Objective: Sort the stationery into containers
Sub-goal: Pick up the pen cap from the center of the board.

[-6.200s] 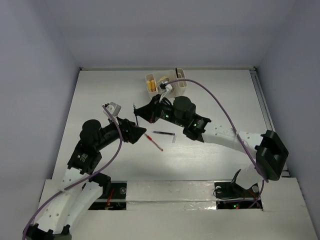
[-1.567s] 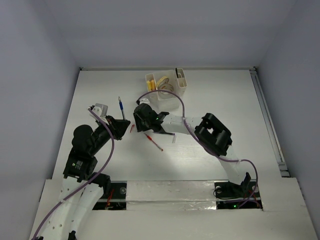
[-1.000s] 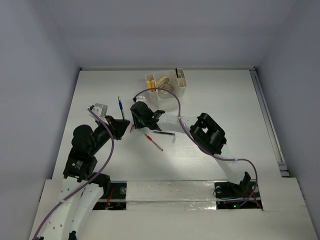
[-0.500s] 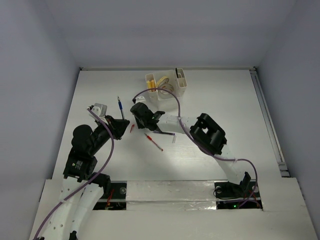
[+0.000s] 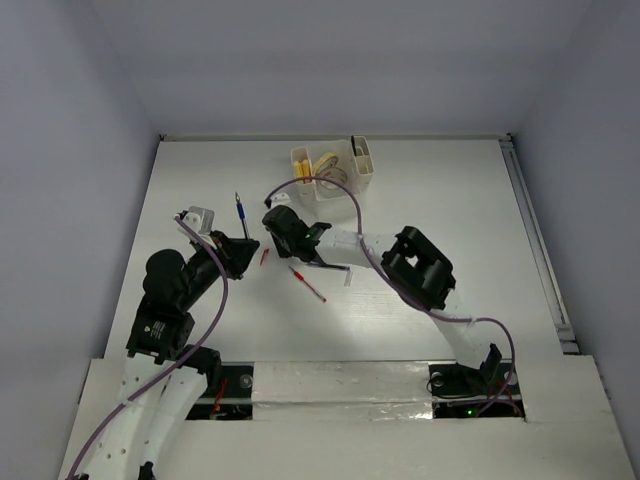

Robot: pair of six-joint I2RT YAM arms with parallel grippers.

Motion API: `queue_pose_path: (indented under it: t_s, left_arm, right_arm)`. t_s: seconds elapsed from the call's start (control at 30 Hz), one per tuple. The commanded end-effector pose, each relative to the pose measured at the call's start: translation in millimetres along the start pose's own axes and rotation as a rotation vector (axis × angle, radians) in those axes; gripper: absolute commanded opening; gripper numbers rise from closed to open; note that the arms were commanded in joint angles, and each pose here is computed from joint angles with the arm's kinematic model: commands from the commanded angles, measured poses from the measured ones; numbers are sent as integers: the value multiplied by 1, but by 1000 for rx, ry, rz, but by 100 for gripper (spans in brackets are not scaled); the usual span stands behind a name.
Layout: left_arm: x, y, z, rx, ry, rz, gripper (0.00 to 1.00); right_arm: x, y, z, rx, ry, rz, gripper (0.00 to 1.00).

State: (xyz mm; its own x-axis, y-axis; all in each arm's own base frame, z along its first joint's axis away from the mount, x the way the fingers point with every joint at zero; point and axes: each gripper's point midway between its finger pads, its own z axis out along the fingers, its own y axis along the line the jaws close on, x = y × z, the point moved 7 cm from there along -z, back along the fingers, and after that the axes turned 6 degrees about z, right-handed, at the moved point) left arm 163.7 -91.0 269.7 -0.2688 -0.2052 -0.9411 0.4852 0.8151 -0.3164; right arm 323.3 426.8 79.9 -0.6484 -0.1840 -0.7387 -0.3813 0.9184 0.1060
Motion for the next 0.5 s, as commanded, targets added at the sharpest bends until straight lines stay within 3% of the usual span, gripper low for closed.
queue_pose_path:
  t_s: [0.0, 0.1, 0.13, 0.2, 0.23, 0.47]
  left_arm:
    - [-13, -4, -2, 17, -59, 29, 0]
    - [-14, -4, -1, 21, -59, 26, 0]
    - [-13, -4, -1, 24, -58, 26, 0]
    - [-12, -5, 1, 38, -48, 22, 0]
    - [-12, -5, 1, 43, -43, 22, 0]
    - [-5, -11, 12, 132, 6, -35, 0]
  right_arm:
    - [3, -11, -19, 3, 23, 7, 0]
    - [-10, -11, -34, -89, -78, 65, 0]
    - [-38, -2, -53, -165, -187, 111, 0]
    - [-40, -4, -65, -232, -223, 142, 0]
    - [-61, 1, -83, -289, -308, 176, 0]
    - [-93, 0, -147, -454, -503, 284, 0]
